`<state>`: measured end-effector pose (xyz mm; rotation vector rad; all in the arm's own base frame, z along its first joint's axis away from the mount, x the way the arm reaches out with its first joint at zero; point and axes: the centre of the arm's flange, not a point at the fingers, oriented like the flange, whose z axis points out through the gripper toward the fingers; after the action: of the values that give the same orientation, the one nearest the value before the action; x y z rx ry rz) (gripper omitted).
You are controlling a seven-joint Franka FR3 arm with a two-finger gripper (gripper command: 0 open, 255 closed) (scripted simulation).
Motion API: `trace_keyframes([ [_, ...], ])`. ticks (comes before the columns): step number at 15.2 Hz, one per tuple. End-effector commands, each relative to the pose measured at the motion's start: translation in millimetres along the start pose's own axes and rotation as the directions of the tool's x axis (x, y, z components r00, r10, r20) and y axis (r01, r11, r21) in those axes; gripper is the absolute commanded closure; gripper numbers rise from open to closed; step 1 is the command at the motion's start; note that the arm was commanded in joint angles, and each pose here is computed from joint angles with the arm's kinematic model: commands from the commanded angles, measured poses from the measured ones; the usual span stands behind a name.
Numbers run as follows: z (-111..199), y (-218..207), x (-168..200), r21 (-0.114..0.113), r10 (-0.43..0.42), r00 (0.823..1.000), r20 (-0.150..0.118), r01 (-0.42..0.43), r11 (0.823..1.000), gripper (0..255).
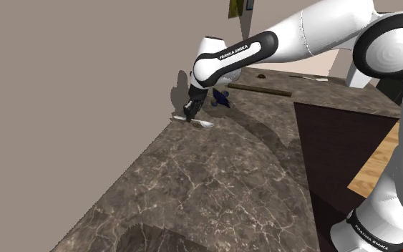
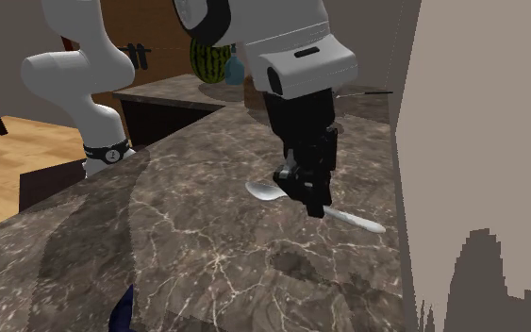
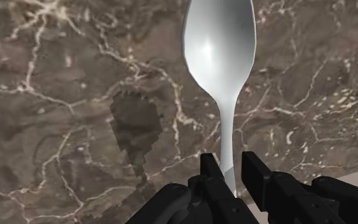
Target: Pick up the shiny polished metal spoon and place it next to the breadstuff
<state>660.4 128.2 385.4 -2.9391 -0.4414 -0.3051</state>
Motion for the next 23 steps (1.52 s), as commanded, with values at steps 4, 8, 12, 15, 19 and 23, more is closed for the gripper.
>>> trace_keyframes([
  [4,-26,-4,5,0.000,0.000,1.000,0.000,0.000,1.000,255],
  [8,-46,-7,10,0.000,0.000,1.000,0.000,0.000,1.000,255],
  [12,-67,-9,15,0.000,0.000,1.000,0.000,0.000,1.000,255],
  [15,-82,-11,18,0.000,0.000,1.000,0.000,0.000,1.000,255],
  [19,-103,-14,23,0.000,0.000,1.000,0.000,0.000,1.000,255],
  [23,-123,-16,27,0.000,0.000,1.000,0.000,0.000,1.000,255],
])
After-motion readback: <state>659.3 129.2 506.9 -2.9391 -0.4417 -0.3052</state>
